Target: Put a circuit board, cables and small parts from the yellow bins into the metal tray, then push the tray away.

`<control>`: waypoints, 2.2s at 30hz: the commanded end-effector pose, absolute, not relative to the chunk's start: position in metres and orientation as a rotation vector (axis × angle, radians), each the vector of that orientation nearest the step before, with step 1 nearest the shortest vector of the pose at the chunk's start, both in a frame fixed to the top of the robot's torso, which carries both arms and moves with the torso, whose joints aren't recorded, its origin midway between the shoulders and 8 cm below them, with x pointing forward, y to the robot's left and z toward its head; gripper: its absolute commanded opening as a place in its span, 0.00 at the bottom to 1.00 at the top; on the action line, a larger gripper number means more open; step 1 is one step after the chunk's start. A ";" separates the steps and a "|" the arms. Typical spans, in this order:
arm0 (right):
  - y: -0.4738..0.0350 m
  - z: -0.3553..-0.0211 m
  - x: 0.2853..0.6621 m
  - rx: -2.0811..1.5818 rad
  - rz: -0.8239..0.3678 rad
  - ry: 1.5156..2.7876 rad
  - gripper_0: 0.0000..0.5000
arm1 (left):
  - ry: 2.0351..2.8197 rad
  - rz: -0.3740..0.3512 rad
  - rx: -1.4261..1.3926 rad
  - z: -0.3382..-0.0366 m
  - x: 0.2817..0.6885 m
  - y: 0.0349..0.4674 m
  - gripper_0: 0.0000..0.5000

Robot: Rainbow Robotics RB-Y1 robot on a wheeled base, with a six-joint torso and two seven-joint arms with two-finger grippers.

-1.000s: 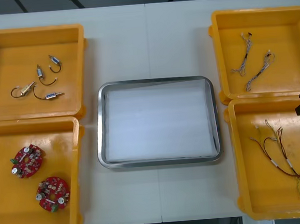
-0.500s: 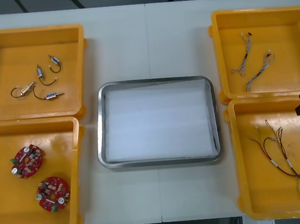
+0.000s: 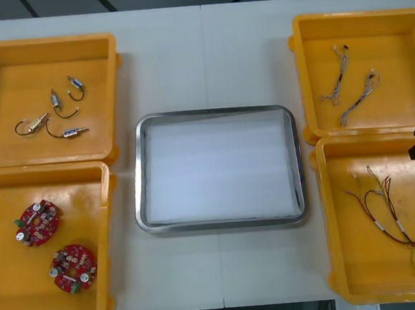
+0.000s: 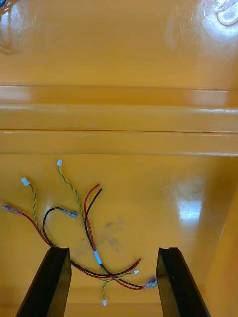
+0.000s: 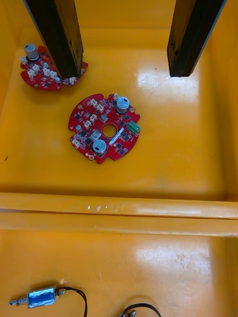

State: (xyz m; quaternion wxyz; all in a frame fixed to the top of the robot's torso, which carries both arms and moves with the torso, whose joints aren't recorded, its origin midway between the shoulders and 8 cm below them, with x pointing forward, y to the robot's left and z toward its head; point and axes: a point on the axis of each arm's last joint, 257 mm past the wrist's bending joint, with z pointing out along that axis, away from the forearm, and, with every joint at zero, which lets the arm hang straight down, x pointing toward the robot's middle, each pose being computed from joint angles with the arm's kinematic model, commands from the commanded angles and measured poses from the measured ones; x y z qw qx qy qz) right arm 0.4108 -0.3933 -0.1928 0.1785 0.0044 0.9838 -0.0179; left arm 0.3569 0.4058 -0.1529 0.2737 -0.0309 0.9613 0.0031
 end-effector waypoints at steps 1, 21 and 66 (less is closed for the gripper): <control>-0.399 -0.189 0.411 -0.004 -0.060 2.772 1.00 | 2.590 0.043 -0.132 -0.151 0.353 0.410 1.00; -0.399 -0.189 0.411 -0.004 -0.060 2.772 1.00 | 2.590 0.043 -0.132 -0.151 0.353 0.410 1.00; -0.399 -0.189 0.411 -0.004 -0.060 2.772 1.00 | 2.590 0.043 -0.132 -0.151 0.353 0.410 1.00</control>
